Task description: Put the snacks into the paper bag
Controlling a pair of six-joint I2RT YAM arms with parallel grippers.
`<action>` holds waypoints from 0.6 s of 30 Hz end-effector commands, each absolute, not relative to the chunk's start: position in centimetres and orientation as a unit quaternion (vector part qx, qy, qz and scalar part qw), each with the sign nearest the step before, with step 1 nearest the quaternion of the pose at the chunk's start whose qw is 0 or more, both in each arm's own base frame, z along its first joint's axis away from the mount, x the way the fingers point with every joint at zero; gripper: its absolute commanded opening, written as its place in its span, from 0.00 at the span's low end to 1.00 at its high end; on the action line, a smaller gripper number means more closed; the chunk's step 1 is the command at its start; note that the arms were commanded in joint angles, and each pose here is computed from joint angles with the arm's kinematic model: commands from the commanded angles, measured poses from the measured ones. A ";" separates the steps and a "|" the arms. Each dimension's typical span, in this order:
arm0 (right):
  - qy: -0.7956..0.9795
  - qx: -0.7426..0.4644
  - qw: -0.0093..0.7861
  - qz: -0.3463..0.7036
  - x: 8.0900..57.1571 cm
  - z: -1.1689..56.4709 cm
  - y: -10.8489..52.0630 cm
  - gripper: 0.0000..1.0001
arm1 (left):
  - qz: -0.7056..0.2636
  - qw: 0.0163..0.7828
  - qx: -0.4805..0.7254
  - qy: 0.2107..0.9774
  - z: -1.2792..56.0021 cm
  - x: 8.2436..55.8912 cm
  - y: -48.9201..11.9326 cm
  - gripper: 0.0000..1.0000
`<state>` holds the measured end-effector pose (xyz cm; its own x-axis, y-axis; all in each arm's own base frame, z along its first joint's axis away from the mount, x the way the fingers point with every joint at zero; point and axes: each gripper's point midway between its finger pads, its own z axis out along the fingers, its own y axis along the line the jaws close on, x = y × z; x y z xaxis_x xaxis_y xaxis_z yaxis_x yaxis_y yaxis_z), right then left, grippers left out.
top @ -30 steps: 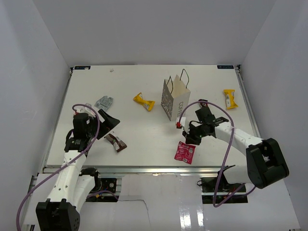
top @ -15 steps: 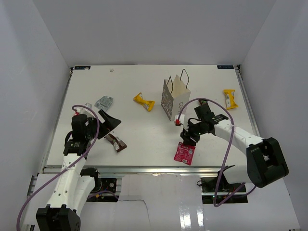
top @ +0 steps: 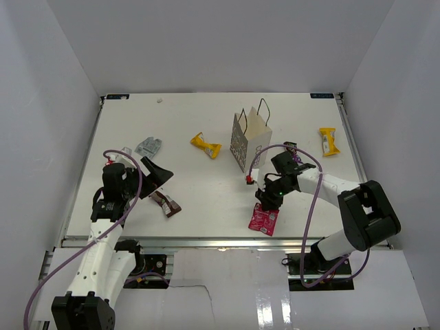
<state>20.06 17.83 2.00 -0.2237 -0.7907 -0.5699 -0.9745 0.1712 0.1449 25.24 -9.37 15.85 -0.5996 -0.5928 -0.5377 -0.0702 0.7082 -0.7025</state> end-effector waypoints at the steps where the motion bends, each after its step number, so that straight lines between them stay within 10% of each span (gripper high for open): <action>1: 0.741 -0.598 0.185 0.243 20.5 1.5 18.1 0.37 | -0.332 0.405 -0.190 0.830 15.8 25.2 -9.6 0.98; 10: 0.721 -0.612 0.168 0.278 19.0 2.2 18.5 0.08 | -0.334 0.404 -0.191 0.830 15.8 25.0 -9.6 0.98; 18: 0.650 -0.635 0.226 0.351 18.6 9.0 21.0 0.08 | -0.336 0.403 -0.189 0.830 15.8 25.0 -9.7 0.98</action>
